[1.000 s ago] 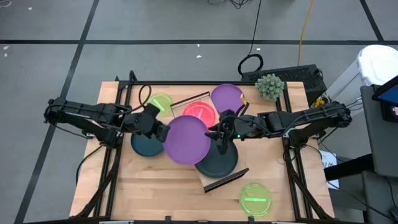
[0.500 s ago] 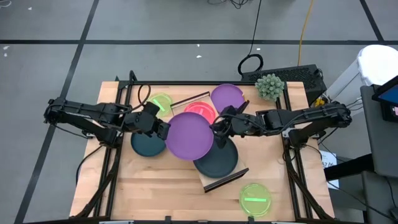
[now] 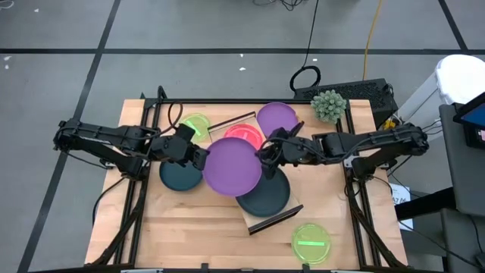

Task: Place and stack plates onto a shelf
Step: Stack the bottom purple plate on top of the black plate on the shelf, then stack the bottom green plate on top of the pink plate on the shelf

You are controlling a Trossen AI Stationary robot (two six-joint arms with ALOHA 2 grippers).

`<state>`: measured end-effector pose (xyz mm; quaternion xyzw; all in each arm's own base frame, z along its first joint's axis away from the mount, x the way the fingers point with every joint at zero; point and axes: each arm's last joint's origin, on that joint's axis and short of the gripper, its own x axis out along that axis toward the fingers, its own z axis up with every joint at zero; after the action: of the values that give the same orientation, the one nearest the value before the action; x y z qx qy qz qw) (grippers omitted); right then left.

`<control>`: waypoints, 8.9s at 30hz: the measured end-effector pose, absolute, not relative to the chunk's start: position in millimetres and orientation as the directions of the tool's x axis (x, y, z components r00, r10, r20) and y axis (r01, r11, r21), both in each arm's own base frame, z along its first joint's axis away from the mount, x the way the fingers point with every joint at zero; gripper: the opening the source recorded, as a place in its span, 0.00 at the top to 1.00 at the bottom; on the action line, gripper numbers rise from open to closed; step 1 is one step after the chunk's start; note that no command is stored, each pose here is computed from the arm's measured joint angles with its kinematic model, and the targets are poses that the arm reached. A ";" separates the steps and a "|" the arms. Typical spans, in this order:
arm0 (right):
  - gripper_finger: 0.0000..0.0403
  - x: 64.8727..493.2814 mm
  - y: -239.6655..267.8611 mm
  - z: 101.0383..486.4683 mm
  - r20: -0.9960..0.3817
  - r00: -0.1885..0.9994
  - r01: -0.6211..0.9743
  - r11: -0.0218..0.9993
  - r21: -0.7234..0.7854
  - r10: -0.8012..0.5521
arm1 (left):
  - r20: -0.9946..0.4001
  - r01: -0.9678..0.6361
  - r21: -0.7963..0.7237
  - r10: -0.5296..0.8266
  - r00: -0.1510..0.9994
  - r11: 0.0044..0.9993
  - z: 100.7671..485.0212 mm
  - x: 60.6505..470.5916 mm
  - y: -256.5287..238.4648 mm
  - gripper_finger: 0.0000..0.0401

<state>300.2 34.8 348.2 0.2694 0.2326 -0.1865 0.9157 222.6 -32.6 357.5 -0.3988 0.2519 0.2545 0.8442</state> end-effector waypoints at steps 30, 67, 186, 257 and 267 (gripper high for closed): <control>0.99 297.4 27.6 346.2 -0.558 0.806 0.496 0.741 0.453 -0.197 | -0.488 -0.519 -0.668 0.213 0.846 0.532 373.3 232.1 -34.2 0.58; 0.99 213.7 18.9 370.1 -0.664 0.742 0.577 0.414 0.704 0.095 | -0.437 -0.510 -0.553 0.293 0.851 0.659 376.9 235.0 -27.5 0.44; 0.77 134.0 77.1 298.4 -0.747 0.563 0.643 0.380 0.665 0.354 | -0.631 -0.595 -0.398 0.262 0.730 0.698 357.5 222.1 -27.4 0.44; 0.87 112.1 127.8 110.3 -0.777 0.293 0.683 0.447 0.578 0.557 | -0.635 -0.551 -0.412 0.205 0.745 0.726 357.4 220.5 -39.8 0.44; 0.99 113.4 129.1 112.1 -0.759 0.313 0.717 0.382 0.582 0.571 | -0.628 -0.560 -0.387 0.235 0.742 0.733 357.6 220.6 -38.0 0.44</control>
<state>113.4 129.1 112.1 0.5523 0.5830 -0.0619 0.5927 220.6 -38.0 357.6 -0.2889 0.2807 0.2239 0.8875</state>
